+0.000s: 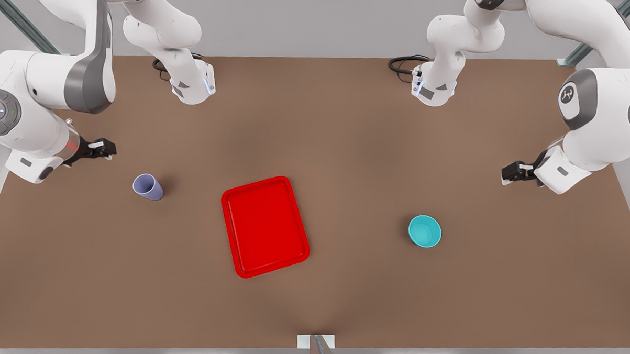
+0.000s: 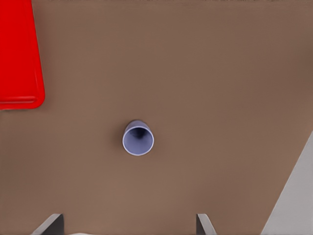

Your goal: Place the bowl on the tray with the left arm and the cup on the tray with the right arm

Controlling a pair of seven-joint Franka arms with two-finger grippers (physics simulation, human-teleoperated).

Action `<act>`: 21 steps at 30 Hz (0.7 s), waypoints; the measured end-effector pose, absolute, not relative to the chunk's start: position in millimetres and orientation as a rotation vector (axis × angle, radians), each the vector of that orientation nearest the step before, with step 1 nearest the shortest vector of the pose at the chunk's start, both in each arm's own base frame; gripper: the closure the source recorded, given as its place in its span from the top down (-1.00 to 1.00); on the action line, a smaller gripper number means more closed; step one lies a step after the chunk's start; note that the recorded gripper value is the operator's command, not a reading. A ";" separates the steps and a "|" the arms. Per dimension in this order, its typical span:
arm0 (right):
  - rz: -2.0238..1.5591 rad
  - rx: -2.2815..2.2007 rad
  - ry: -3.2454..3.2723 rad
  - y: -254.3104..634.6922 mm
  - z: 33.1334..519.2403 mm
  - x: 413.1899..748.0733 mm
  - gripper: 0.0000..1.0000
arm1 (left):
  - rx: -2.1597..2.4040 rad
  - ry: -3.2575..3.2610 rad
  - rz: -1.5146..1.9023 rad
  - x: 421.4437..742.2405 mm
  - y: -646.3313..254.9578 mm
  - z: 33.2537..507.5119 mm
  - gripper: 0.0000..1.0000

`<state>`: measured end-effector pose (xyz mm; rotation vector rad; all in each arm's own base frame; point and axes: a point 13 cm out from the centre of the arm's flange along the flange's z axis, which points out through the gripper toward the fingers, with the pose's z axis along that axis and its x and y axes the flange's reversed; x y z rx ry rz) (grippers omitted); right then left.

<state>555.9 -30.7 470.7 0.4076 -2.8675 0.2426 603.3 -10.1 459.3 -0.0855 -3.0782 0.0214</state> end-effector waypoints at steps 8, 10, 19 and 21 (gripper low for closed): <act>0.235 0.456 -2.858 -28.0 464.9 559.3 1.00 | -0.039 -2.839 0.082 620.8 -18.1 221.2 1.00; 0.229 0.473 -2.853 -24.3 463.5 559.4 1.00 | -0.025 -2.828 0.134 622.1 -18.4 156.4 1.00; 0.197 0.487 -2.810 -24.2 457.6 549.8 1.00 | 0.022 -2.962 0.338 644.8 -54.7 71.0 1.00; 0.193 0.485 -2.803 -26.0 456.4 548.0 1.00 | 0.011 -2.984 0.356 647.8 -60.8 72.2 1.00</act>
